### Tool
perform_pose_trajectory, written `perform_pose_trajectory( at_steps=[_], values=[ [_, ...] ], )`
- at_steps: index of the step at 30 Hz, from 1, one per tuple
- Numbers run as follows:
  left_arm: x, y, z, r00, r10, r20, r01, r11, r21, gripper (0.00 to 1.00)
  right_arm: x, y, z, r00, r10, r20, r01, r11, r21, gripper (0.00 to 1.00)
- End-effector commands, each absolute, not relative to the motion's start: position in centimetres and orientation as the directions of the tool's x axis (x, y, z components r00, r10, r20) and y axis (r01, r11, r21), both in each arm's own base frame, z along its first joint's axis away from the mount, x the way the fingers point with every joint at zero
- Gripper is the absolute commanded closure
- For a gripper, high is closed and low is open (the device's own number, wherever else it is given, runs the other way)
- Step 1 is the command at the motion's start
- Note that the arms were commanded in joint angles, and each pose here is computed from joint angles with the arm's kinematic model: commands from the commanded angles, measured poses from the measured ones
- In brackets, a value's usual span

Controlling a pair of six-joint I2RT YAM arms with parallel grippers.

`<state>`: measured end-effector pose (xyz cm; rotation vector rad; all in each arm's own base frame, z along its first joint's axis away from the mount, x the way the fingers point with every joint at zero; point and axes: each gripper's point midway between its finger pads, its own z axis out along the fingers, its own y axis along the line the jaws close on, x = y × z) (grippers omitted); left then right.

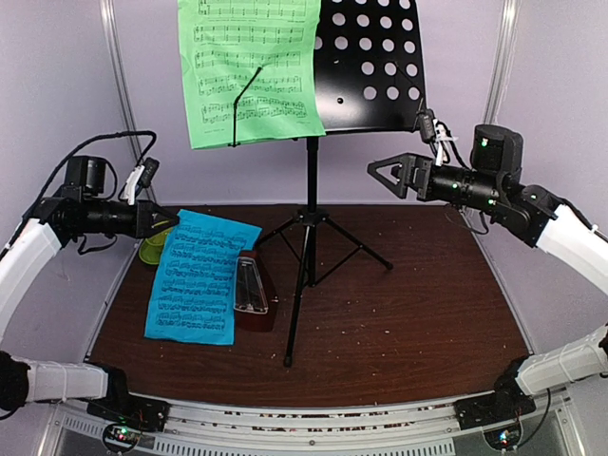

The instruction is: Set up the instrument practice props

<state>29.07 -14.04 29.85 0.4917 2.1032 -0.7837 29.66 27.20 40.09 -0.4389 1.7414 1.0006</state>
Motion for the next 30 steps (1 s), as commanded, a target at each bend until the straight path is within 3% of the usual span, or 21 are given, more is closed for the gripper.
perform_pose_trajectory(
  at_steps=[1,22,30],
  values=[
    [27.7,-14.6,33.6,-0.51,0.027,-0.86,0.629,0.693,-0.352,1.0,28.1,27.5,40.9,-0.363,0.159,-0.918,-0.75,0.534,0.389,0.0],
    [27.7,-14.9,33.2,-0.514,0.09,-0.853,0.659,0.678,-0.326,1.0,27.1,26.7,40.5,-0.363,0.17,-0.916,-0.744,0.539,0.395,0.0],
    [25.3,-16.8,36.6,-0.492,0.082,-0.866,0.746,0.553,-0.371,1.0,26.9,27.7,39.8,-0.381,0.144,-0.913,-0.763,0.51,0.398,0.0]
  ],
)
